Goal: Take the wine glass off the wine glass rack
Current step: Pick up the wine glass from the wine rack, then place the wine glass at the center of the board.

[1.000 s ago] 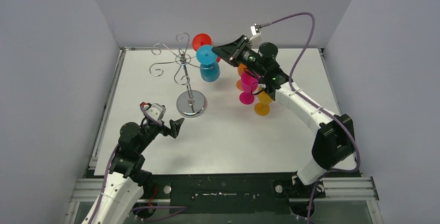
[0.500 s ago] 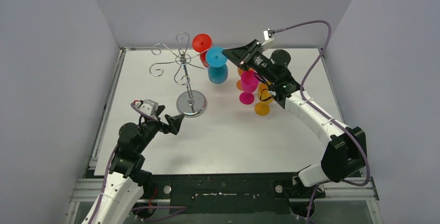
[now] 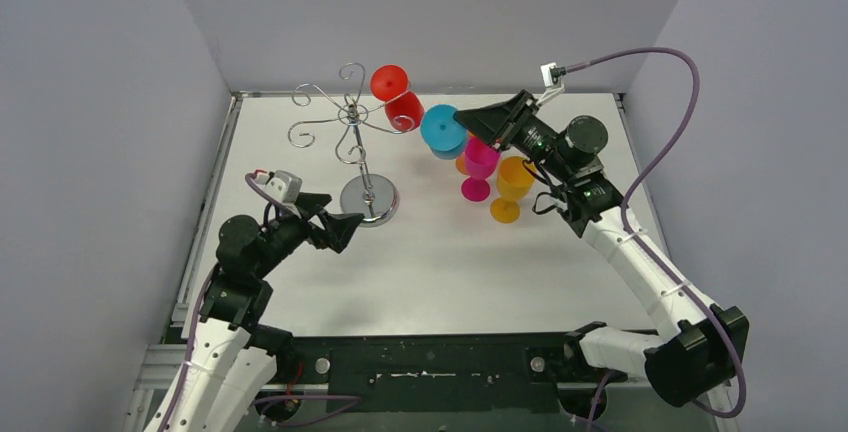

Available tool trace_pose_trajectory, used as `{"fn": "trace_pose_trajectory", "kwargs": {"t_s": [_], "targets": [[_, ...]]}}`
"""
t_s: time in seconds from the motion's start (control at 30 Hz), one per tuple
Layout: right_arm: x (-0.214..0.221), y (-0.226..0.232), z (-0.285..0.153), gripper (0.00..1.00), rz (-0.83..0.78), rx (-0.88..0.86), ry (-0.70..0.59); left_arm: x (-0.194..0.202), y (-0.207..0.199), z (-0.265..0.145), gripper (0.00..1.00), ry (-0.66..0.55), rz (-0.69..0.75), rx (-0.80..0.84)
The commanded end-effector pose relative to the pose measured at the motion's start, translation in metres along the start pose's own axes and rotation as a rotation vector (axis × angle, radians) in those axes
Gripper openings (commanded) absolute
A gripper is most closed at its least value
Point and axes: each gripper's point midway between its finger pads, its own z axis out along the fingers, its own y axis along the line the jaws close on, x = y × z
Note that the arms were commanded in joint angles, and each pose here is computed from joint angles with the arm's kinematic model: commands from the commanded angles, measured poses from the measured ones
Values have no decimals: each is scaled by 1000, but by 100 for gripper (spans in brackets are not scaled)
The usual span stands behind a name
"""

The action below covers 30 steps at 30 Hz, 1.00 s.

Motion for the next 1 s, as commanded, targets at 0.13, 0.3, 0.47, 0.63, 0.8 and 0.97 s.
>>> {"fn": "trace_pose_trajectory", "kwargs": {"t_s": [0.13, 0.3, 0.47, 0.63, 0.8, 0.97], "targets": [[55, 33, -34, 0, -260, -179, 187, -27, -72, -10, 87, -50, -207, 358], [113, 40, -37, 0, -402, -211, 337, -47, -96, -18, 83, -105, -323, 478], [134, 36, -42, 0, -407, -233, 357, -41, -107, -15, 77, -74, -370, 520], [145, 38, -46, 0, -389, -276, 384, -22, -135, -14, 71, 6, -378, 618], [155, 45, -52, 0, -373, -338, 404, 6, -151, 0, 61, 101, -367, 627], [160, 44, -57, 0, -372, -351, 422, 7, -155, 11, 43, 77, -372, 610]]}}
